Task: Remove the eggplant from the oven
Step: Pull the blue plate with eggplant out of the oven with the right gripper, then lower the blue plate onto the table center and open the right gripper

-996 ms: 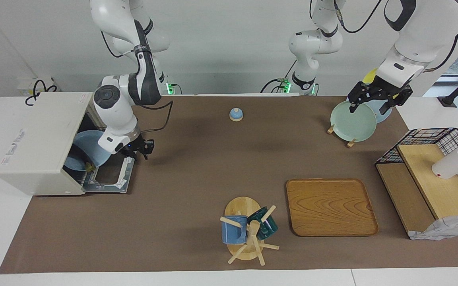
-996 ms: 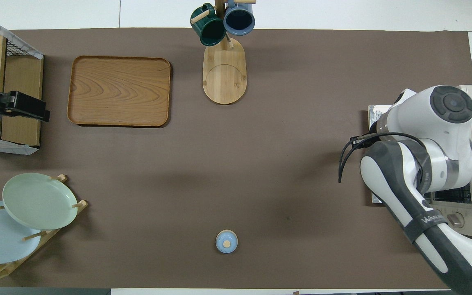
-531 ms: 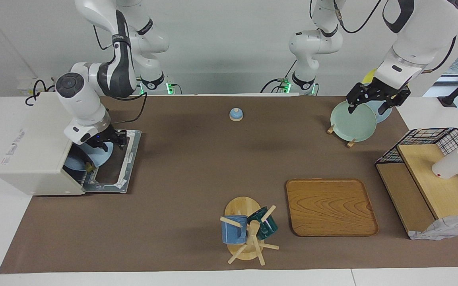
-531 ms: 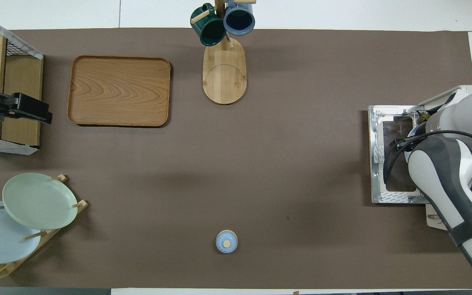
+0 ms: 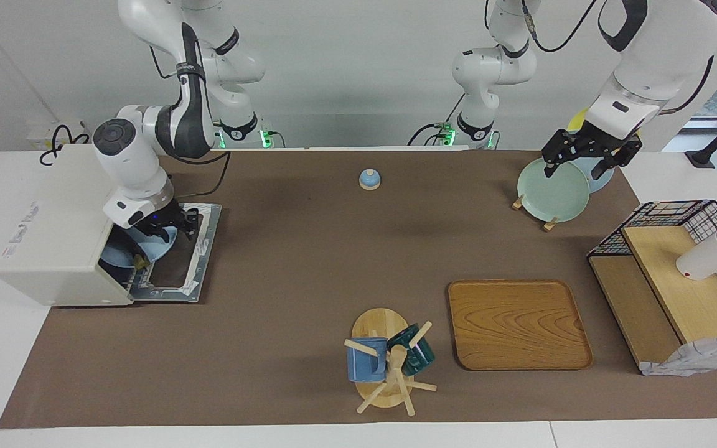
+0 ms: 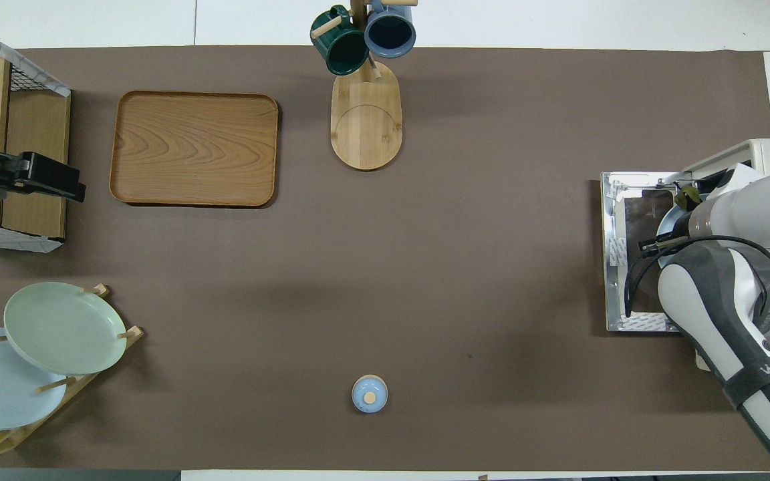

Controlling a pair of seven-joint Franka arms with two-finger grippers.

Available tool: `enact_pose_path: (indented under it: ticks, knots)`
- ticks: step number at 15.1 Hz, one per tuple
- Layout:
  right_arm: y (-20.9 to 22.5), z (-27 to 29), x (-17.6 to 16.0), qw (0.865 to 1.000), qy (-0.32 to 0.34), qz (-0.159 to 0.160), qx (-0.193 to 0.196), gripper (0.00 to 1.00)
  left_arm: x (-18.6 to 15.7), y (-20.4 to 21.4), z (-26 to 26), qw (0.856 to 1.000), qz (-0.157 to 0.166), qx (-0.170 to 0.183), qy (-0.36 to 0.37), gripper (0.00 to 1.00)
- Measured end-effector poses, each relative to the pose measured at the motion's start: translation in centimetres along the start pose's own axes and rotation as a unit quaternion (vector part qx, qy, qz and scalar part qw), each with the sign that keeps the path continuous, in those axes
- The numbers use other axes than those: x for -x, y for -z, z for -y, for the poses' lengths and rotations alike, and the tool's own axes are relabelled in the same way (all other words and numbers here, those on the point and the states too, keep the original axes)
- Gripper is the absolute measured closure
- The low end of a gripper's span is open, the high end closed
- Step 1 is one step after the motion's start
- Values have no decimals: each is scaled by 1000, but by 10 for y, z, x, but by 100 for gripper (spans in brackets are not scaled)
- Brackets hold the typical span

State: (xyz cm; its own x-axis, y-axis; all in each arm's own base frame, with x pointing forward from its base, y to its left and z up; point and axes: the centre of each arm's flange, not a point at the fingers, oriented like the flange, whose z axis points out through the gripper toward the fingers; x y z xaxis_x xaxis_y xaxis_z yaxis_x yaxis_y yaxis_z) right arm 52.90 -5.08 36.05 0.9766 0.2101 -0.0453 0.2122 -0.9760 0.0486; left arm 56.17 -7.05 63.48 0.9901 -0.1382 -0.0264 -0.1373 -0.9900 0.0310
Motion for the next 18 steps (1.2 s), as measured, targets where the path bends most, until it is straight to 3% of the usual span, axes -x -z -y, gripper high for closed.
enact_pose_path:
  ticks: [1, 2, 5, 9, 13, 18]
  knots:
    - [2, 4, -1, 1000, 11, 1, 5, 88, 0, 1, 0, 1000, -1, 0, 0, 0]
    - [7, 13, -3, 1000, 26, 5, 14, 92, 1, 1, 0, 1000, -1, 0, 1, 0]
    - [25, 59, -19, 997, 65, 13, 40, 95, 2, 1, 1, 1000, 0, 0, 1, 0]
    - [49, 172, -31, 992, 73, 19, 99, 98, 4, -4, 1, 1000, 6, -1, 3, 0]
    - [64, 292, -16, 987, 86, -6, 138, 98, 11, -11, 1, 1000, 15, -2, 4, 0]
    - [90, 418, 2, 990, 62, -61, 114, 98, 21, -20, 1, 1000, 28, -3, 5, 0]
